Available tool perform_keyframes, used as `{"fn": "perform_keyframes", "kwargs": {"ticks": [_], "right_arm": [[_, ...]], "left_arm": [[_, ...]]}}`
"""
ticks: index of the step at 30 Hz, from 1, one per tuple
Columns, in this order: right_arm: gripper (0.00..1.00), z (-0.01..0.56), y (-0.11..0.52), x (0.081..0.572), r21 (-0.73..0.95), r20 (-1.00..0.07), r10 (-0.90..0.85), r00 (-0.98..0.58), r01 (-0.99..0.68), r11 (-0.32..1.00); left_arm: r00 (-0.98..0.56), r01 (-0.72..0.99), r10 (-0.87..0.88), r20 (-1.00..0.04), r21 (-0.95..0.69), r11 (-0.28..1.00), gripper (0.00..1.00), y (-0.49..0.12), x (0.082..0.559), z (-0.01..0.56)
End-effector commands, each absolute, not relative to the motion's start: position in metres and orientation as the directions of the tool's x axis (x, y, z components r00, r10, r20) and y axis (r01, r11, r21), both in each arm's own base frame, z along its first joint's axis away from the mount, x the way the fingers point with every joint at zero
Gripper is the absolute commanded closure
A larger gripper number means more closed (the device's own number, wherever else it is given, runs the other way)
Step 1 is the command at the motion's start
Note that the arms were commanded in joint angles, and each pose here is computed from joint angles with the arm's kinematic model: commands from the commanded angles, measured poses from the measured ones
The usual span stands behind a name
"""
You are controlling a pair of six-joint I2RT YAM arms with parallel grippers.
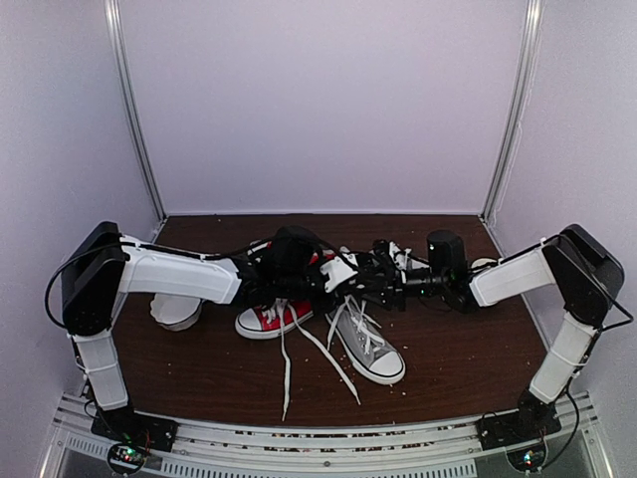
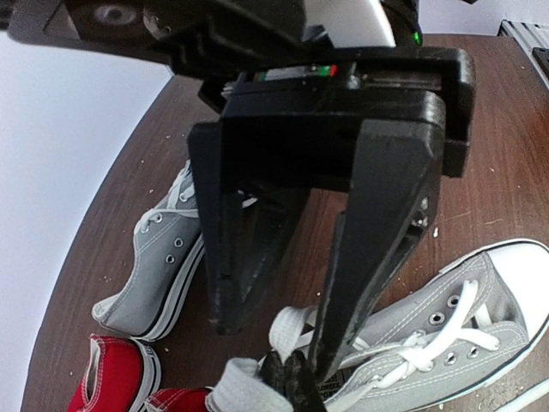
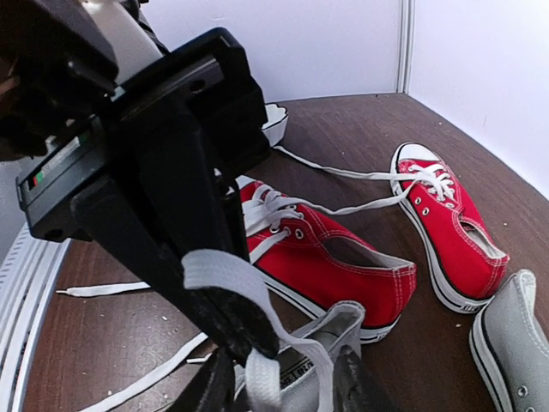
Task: Tie the shoes
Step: Cross the shoelace over the shoe.
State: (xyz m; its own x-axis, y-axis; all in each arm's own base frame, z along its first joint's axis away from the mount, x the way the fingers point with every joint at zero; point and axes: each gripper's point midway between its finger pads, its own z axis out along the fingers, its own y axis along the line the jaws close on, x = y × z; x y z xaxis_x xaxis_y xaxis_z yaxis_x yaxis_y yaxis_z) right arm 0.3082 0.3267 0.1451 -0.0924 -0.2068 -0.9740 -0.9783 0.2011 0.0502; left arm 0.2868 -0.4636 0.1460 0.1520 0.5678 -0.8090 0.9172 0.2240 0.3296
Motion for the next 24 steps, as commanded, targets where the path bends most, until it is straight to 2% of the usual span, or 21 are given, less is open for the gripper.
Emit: {"fn": "perform_keyframes", "kwargs": {"ticks": [1,6,10,17,24], "right_arm": [[0.66,0.147,0.326,0.311,0.036,-0.972,-0.220,-0.077,-0.982,0.184],[0.91,0.142,0.322,0.308,0.059,-0.966,-0.237,-0.107,-0.978,0.201],[0.98,0.142,0.318,0.303,0.072,-0.965,-0.233,-0.123,-0.974,0.215],[1.00,0.150,0.316,0.300,0.103,-0.974,-0.176,-0.145,-0.969,0.227],[1.00,0.154,0.321,0.305,0.127,-0.977,-0.137,-0.162,-0.965,0.231]], "left_arm": [[0.181,0.919,0.538,-0.823,0.337,0.205,1.00,-0.465,0.288,0.169],[0.166,0.920,0.562,-0.810,0.332,0.206,1.00,-0.462,0.291,0.163],[0.144,0.913,0.587,-0.797,0.335,0.231,1.00,-0.457,0.295,0.158],[0.107,0.892,0.645,-0.756,0.361,0.274,0.99,-0.453,0.310,0.145],[0.124,0.889,0.650,-0.750,0.374,0.262,0.79,-0.454,0.310,0.145]]}}
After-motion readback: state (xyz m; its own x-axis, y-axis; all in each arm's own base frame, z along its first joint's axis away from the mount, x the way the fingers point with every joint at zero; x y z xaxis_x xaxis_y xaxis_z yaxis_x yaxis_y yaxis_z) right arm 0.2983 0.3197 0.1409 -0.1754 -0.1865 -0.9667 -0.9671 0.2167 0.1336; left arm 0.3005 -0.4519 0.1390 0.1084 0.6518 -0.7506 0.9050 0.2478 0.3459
